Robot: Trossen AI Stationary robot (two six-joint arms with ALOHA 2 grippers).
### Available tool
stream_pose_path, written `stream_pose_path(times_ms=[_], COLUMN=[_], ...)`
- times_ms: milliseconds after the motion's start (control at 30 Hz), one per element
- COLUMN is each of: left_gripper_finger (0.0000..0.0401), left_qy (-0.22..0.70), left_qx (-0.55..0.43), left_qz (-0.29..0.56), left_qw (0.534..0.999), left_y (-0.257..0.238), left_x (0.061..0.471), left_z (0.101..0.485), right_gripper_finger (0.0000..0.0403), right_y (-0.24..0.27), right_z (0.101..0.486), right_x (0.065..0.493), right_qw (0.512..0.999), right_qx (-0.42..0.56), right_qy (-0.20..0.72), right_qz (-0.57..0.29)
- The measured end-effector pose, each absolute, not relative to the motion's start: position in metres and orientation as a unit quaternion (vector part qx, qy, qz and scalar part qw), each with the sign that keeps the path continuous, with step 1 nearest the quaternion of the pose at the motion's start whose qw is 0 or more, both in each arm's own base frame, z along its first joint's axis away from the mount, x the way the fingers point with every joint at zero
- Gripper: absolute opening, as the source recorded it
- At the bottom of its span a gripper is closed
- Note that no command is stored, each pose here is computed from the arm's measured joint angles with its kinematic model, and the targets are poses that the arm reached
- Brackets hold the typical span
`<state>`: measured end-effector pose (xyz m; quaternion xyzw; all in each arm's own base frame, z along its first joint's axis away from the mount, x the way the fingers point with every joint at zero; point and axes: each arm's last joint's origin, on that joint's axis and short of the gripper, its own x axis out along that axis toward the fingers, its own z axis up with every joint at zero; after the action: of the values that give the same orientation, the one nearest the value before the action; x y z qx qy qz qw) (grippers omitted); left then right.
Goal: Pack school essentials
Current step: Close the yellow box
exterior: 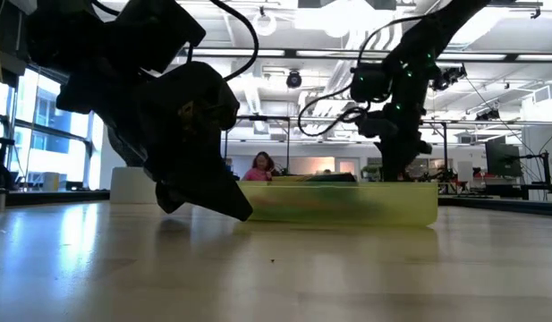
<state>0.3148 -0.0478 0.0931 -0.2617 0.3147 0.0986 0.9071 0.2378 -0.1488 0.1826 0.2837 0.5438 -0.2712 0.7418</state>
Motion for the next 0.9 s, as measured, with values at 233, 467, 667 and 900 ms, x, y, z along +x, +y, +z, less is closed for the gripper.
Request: stream_pose_path(times_ms=[233, 467, 667, 900], left_gripper_finger=[0.0005, 0.0005, 0.0005, 0.0005], left_qy=[0.315, 0.315, 0.315, 0.315], left_qx=[-0.262, -0.262, -0.262, -0.262], left_qz=[0.097, 0.097, 0.097, 0.098], left_qw=[0.907, 0.907, 0.907, 0.907], left_y=[-0.048, -0.048, -0.048, -0.048], left_x=[0.315, 0.315, 0.315, 0.315], left_z=[0.093, 0.093, 0.093, 0.093], right_gripper_finger=[0.0066, 0.0129, 0.0140, 0.0124], right_y=[-0.147, -0.149, -0.149, -0.150], right_z=[0.166, 0.165, 0.163, 0.145], right_x=[0.234, 0.234, 0.235, 0.238], right_qw=[0.756, 0.756, 0.755, 0.734], right_qx=[0.277, 0.252, 0.254, 0.268], right_qy=[0.526, 0.522, 0.524, 0.550], right_qz=[-0.272, -0.305, -0.302, -0.295])
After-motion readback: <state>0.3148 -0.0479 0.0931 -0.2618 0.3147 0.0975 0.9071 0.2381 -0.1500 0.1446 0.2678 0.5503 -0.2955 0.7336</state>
